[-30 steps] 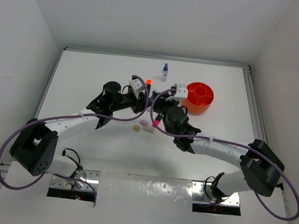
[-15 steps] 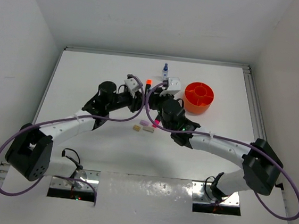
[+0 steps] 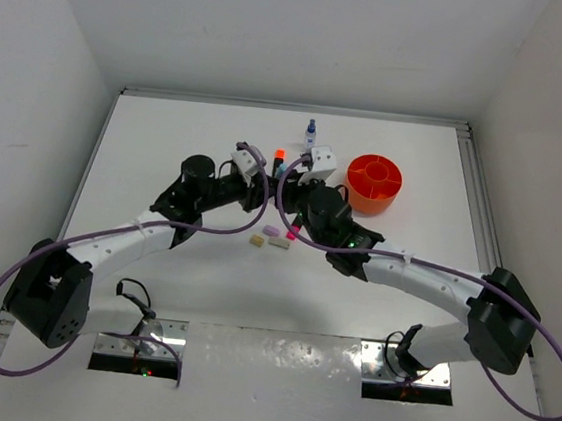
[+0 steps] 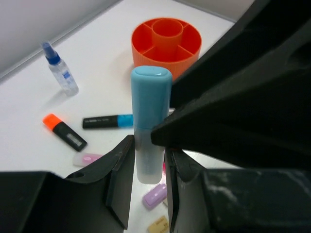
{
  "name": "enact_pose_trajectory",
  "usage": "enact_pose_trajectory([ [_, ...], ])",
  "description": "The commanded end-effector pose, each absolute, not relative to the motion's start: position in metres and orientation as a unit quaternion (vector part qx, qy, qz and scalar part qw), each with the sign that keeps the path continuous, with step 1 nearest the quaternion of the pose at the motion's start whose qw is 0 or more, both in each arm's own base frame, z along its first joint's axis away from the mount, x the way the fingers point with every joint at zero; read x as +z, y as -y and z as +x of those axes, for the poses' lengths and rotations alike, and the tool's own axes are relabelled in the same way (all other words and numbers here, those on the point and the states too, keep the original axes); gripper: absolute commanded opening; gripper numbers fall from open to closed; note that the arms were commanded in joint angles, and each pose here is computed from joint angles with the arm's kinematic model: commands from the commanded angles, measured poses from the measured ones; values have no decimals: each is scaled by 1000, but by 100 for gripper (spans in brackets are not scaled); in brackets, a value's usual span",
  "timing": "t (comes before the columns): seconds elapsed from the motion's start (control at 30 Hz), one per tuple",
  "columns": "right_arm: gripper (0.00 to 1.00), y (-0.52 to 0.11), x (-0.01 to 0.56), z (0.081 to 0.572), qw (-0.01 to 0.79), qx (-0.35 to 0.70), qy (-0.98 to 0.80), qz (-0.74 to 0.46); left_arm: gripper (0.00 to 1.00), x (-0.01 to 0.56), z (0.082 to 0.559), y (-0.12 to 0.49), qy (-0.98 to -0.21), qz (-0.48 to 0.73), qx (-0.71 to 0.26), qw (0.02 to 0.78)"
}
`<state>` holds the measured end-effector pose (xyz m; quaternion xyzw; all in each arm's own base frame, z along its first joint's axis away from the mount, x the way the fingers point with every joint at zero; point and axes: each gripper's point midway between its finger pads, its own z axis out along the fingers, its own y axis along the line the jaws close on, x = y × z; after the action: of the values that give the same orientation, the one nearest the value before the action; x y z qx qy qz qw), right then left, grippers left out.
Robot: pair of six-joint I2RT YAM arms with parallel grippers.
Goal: Sort the stationery into containers
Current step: Close the pen cap on the pen.
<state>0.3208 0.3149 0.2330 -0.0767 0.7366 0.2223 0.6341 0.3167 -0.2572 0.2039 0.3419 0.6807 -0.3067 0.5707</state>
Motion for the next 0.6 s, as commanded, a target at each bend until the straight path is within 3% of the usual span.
enact_pose_trajectory([
  [0.0, 37, -326, 224, 302, 600, 250, -750, -121, 0, 281, 321, 261, -586, 348, -305, 666],
  [0.2, 51, -316, 249, 303, 617, 263, -734, -104, 0, 278, 319, 262, -588, 351, -305, 662],
  [0.57, 62, -281, 279, 292, 645, 258, -712, -106, 0, 289, 324, 259, -588, 326, -306, 673],
])
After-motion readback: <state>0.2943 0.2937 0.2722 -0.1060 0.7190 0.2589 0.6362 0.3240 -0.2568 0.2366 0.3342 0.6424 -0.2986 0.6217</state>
